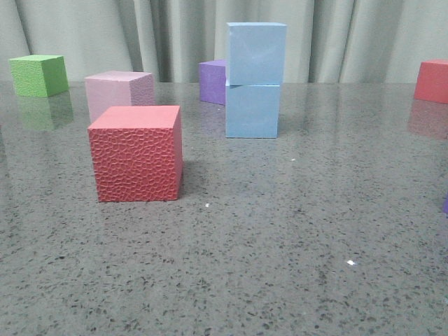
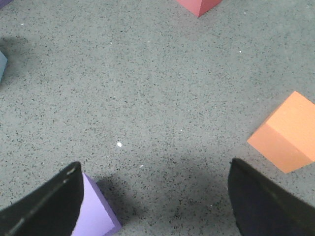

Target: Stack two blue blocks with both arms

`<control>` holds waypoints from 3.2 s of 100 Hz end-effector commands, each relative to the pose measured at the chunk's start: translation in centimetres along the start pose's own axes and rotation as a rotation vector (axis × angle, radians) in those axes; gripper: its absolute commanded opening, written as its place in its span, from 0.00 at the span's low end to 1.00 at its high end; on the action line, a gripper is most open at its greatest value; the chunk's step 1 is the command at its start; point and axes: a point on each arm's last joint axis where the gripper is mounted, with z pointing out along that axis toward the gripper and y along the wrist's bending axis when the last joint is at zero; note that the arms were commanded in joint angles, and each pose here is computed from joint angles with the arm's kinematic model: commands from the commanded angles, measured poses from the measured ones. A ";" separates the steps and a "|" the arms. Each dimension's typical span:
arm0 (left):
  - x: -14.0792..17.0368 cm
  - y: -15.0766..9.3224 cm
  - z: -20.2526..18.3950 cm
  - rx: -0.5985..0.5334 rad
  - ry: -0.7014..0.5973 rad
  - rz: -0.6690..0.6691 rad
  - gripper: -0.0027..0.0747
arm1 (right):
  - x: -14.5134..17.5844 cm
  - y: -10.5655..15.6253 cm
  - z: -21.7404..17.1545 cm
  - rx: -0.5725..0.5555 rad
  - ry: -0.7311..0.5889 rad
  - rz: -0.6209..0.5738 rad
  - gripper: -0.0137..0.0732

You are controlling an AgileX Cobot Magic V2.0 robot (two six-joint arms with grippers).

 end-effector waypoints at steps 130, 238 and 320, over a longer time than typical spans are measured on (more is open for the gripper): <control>22.2 -6.2 -11.7 -0.127 -0.158 -0.236 0.74 | -0.8 -0.2 -0.7 0.011 -0.072 -0.012 0.85; 22.6 -6.6 -12.9 -0.145 -0.231 -0.228 0.48 | -0.8 -0.2 -0.7 0.012 -0.066 -0.012 0.58; 22.5 -6.6 -12.9 -0.146 -0.235 -0.228 0.01 | -0.8 -0.2 -0.7 0.012 -0.066 -0.012 0.02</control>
